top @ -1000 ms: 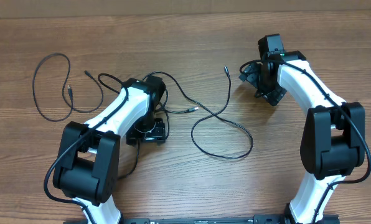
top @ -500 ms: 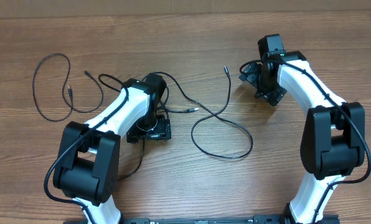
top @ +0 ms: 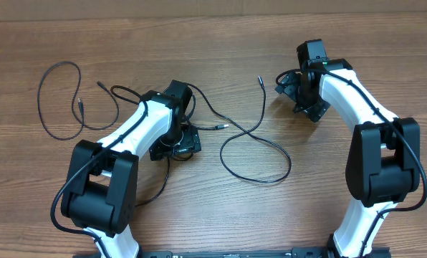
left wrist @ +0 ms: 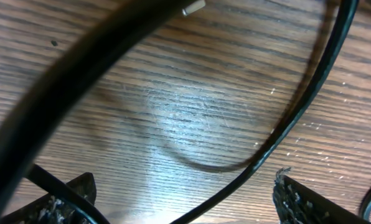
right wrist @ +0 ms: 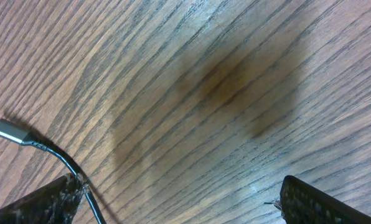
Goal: Untangle cables
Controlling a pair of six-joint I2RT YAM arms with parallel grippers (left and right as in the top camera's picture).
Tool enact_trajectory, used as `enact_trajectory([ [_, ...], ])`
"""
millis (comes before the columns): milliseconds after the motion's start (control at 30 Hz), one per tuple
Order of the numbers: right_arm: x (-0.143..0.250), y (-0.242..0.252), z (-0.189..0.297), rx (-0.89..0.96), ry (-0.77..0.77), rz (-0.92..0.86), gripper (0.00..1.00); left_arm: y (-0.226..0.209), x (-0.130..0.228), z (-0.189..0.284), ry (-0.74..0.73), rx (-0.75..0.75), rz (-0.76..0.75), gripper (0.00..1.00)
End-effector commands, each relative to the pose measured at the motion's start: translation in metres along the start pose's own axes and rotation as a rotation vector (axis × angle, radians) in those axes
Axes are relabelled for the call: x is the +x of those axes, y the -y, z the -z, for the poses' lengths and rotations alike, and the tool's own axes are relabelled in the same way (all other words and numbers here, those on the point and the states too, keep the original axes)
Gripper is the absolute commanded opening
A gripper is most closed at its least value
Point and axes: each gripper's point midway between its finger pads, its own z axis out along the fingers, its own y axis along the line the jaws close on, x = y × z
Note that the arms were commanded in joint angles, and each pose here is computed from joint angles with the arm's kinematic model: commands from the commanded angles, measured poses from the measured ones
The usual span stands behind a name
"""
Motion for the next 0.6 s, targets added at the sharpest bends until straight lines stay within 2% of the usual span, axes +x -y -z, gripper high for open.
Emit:
enact_trajectory([
  [0, -0.0030, -0.0007, 0.0008, 0.003, 0.014, 0.006, 1.00, 0.0031, 0.0005, -0.0028, -0.005, 0.014, 0.023, 0.87],
  [67, -0.0030, -0.0007, 0.0008, 0.003, 0.014, 0.006, 1.00, 0.0035, -0.0003, -0.0028, -0.001, 0.016, 0.023, 0.76],
  [200, -0.0029, -0.0007, 0.0008, 0.003, 0.014, 0.006, 1.00, 0.0038, -0.0009, -0.0028, 0.001, 0.016, 0.023, 0.48],
  [267, -0.0030, -0.0007, 0.0008, 0.003, 0.014, 0.006, 1.00, 0.0040, -0.0011, -0.0028, 0.002, 0.017, 0.023, 0.44],
  [400, -0.0029, -0.0007, 0.0008, 0.003, 0.014, 0.006, 1.00, 0.0041, -0.0013, -0.0029, 0.003, 0.017, 0.022, 0.45],
  [533, -0.0029, -0.0006, 0.0008, 0.004, 0.014, 0.006, 1.00, 0.0044, -0.0015, -0.0029, 0.004, 0.018, 0.022, 0.30],
  [567, -0.0030, -0.0007, 0.0008, 0.003, 0.014, 0.006, 1.00, 0.0043, -0.0015, -0.0029, 0.003, 0.018, 0.022, 0.16],
])
